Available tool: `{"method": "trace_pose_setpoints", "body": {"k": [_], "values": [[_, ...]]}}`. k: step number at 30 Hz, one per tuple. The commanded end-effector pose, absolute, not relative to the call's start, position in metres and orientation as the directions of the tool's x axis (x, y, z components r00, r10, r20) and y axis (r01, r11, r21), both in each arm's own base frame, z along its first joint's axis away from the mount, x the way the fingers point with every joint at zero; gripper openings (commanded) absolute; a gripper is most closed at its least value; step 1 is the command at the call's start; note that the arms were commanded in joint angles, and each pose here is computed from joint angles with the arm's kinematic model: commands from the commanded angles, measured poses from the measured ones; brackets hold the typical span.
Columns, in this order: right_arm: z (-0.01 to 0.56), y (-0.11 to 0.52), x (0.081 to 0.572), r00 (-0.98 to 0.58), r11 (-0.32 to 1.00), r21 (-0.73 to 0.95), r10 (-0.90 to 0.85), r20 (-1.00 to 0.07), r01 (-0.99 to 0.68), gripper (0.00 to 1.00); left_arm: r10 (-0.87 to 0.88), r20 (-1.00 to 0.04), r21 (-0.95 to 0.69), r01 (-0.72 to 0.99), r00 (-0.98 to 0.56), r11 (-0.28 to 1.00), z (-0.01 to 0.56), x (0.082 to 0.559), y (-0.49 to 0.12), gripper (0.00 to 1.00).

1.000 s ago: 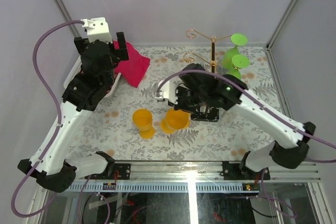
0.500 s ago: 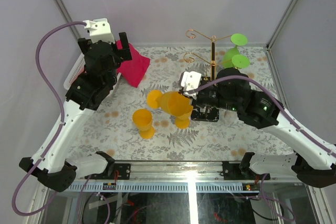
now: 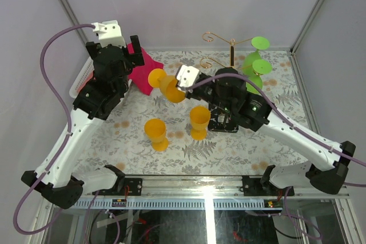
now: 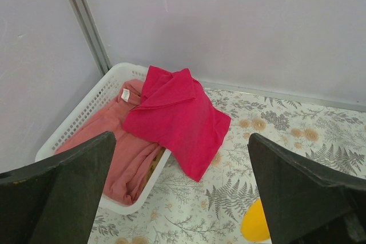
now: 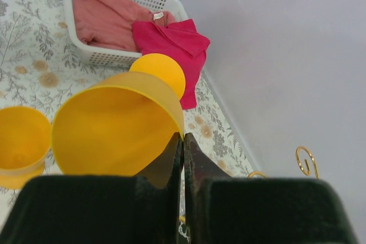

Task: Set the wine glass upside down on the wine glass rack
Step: Turn the wine glass upside down at the wine rack.

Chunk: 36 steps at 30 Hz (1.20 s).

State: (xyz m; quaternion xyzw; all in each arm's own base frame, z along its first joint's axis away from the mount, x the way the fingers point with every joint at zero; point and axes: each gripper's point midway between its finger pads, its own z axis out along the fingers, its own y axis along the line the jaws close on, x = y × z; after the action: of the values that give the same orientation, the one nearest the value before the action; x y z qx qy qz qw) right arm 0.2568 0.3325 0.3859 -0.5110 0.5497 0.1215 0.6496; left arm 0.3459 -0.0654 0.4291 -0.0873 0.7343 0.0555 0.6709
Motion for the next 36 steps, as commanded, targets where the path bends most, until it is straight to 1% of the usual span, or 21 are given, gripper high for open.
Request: {"method": "trace_pose_setpoints", "body": {"k": [1,5,9,14,18,22,25,29,36], "values": [[0.436,0.340,0.272,0.376,0.509,-0.467,-0.278,-0.884,-0.723,0.00,-0.089,-0.995,-0.081,-0.210,-0.032,0.974,0.441,0.352,-0.066,1.00],[0.436,0.345,0.297,0.332,0.513,-0.413,-0.247,-0.910,-0.752,0.00,-0.079,-0.996,-0.070,-0.211,-0.035,0.975,0.441,0.355,-0.067,1.00],[0.433,0.340,0.334,0.316,0.561,-0.410,-0.261,-0.912,-0.719,0.00,-0.072,-0.997,-0.065,-0.223,-0.027,0.973,0.445,0.353,-0.063,1.00],[0.441,0.322,0.376,0.354,0.647,-0.406,-0.218,-0.909,-0.645,0.00,-0.084,-0.996,-0.080,-0.222,-0.009,0.972,0.450,0.351,-0.062,1.00],[0.450,0.309,0.404,0.397,0.698,-0.413,-0.198,-0.896,-0.585,0.00,-0.108,-0.994,-0.103,-0.184,-0.021,0.978,0.443,0.359,-0.074,1.00],[0.458,0.294,0.426,0.422,0.737,-0.386,-0.151,-0.894,-0.554,0.00,-0.128,-0.991,-0.121,-0.145,-0.037,0.982,0.438,0.370,-0.088,1.00],[0.466,0.281,0.436,0.469,0.773,-0.379,-0.119,-0.875,-0.510,0.00,-0.181,-0.983,-0.177,-0.108,-0.029,0.978,0.441,0.377,-0.100,1.00],[0.469,0.275,0.441,0.522,0.794,-0.387,-0.104,-0.847,-0.469,0.00,-0.313,-0.950,-0.309,-0.094,-0.025,0.946,0.452,0.385,-0.107,1.00],[0.473,0.280,0.445,0.555,0.792,-0.374,-0.054,-0.830,-0.483,0.00,-0.530,-0.847,-0.529,-0.026,-0.031,0.848,0.458,0.396,-0.123,1.00]]}}
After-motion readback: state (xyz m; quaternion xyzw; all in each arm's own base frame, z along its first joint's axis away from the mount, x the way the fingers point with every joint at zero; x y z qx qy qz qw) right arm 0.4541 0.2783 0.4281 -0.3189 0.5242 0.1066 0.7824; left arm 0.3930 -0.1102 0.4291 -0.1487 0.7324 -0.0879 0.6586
